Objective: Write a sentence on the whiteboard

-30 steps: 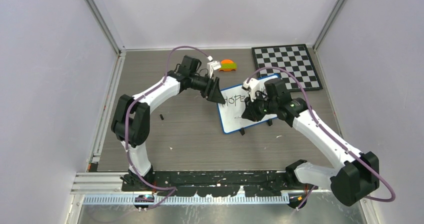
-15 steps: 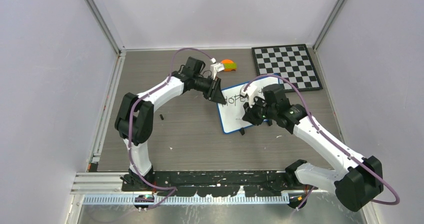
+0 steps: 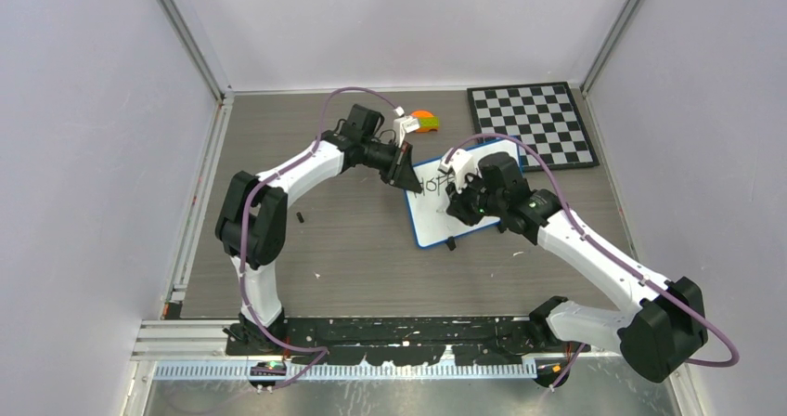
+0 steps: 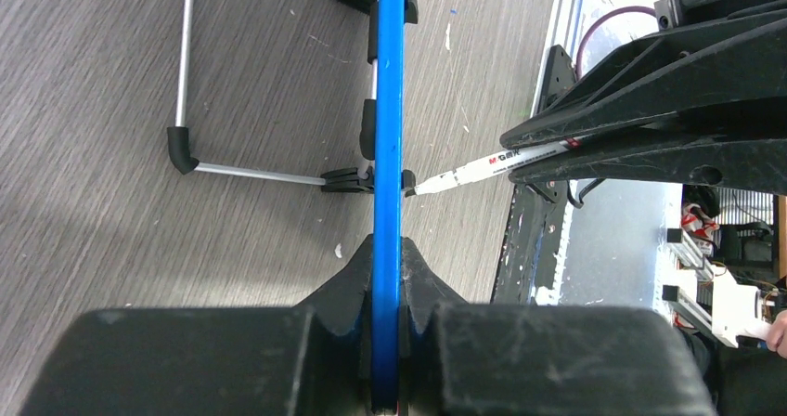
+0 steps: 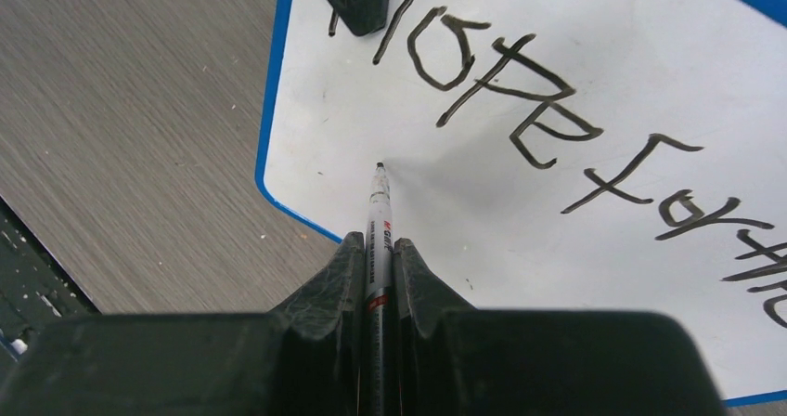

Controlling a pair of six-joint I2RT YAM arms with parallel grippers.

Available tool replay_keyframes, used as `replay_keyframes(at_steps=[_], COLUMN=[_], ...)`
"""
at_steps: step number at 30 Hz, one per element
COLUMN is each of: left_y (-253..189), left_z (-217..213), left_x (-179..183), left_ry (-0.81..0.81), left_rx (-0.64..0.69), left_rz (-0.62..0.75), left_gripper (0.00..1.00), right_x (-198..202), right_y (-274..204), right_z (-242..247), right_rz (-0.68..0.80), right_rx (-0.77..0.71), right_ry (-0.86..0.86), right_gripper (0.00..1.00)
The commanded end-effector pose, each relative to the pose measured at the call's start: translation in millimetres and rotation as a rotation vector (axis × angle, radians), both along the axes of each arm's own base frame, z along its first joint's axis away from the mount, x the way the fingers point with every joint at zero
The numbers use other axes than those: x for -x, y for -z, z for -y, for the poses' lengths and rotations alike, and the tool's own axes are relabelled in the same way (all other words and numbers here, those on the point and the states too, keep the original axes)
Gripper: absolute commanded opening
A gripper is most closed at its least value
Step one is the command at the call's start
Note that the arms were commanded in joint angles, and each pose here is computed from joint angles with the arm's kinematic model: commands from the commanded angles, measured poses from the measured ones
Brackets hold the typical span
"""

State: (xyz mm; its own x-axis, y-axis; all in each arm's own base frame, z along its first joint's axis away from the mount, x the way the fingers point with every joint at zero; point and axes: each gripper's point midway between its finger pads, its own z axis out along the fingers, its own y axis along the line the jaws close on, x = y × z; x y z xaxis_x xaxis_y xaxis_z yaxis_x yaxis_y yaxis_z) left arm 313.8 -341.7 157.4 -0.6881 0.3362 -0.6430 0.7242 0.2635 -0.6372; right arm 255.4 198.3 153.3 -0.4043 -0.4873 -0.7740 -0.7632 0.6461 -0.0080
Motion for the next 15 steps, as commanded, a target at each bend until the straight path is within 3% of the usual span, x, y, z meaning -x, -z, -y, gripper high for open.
replay_keyframes(at_steps=[1,15], left_y=[-5.7,-4.6], left_z=[-0.4,-1.0], left_x=[-9.1,-8.7], left_ry=[-0.019,-0.014], left_rx=[-0.014,-0.018], left_rz=[0.032,0.034], left_gripper=[0.00,0.00], right_x=[-20.5,-21.3], right_y=[-35.3,-13.6], right_z=[-9.9,-0.8], right_rz=[0.096,0.093], right_rx=[-0.064,-0.001], right_ry=[0.039,0.045], right_gripper=[0.00,0.00])
